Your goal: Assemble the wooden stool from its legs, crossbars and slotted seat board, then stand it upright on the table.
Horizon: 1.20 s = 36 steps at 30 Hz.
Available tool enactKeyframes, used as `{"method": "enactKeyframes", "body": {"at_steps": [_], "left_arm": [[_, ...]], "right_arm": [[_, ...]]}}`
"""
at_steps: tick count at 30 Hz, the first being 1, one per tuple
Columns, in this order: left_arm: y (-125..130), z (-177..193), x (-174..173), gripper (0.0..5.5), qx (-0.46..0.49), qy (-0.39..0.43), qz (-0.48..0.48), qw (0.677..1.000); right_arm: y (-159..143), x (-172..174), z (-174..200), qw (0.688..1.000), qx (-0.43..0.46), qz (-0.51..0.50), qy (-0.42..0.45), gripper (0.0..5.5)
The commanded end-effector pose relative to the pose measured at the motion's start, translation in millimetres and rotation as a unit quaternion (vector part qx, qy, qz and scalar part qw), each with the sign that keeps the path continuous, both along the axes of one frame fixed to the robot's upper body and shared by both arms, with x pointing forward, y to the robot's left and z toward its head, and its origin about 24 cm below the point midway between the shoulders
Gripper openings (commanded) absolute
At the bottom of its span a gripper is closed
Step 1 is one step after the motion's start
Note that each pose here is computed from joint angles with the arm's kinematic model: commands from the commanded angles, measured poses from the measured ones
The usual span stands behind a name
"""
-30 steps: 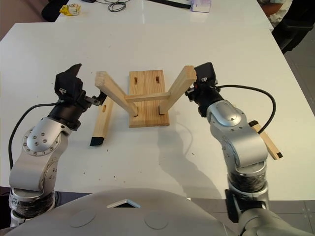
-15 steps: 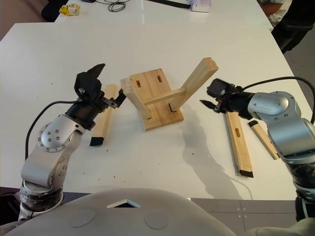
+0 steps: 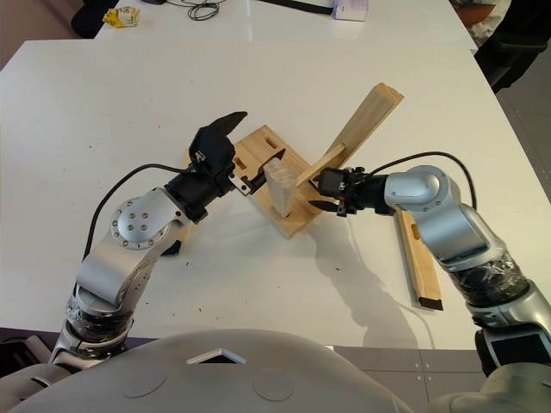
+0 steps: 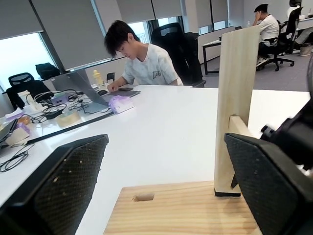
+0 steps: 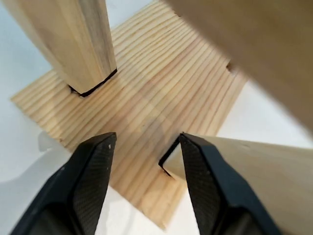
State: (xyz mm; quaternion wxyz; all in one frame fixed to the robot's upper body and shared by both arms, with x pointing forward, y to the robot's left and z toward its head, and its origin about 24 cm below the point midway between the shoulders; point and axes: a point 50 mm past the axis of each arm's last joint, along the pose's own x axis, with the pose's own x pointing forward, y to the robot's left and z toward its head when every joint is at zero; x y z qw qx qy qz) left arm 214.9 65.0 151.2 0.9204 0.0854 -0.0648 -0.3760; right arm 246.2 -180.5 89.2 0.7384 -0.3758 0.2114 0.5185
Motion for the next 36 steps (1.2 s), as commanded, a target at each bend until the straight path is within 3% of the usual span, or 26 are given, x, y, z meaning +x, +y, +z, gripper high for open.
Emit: {"method": "enactKeyframes", "body": {"at_steps": [1,6,9,15,19,26,36], "left_arm": [[-10,2,4,4.41,-0.008,0.003,-0.017,1.000],[-16,0,9,4.41,-0.026,0.025,-0.021,0.999],[-2,4,25,4.41,-0.016,0.011,0.003,1.000],[74,17,70,4.41,0.049,-0.037,0.097,0.993],[104,-13,79,4.41,0.109,-0.013,0.102,0.989],[95,-83,64,4.41,0.174,0.020,0.040,0.984],[116,-108,48,4.41,0.242,0.027,0.011,0.970]], "right_arm": [[3,10,-10,0.999,-0.024,0.025,-0.015,2.42],[15,21,-12,0.996,-0.008,0.090,-0.016,2.42],[13,20,-11,0.993,-0.010,0.120,-0.005,2.42],[7,14,3,0.989,0.012,0.146,0.003,2.42],[-3,16,12,0.991,0.012,0.131,-0.013,2.42],[1,2,28,0.985,0.034,0.168,0.004,2.42],[-10,-27,20,0.978,0.011,0.196,0.072,2.42]]}}
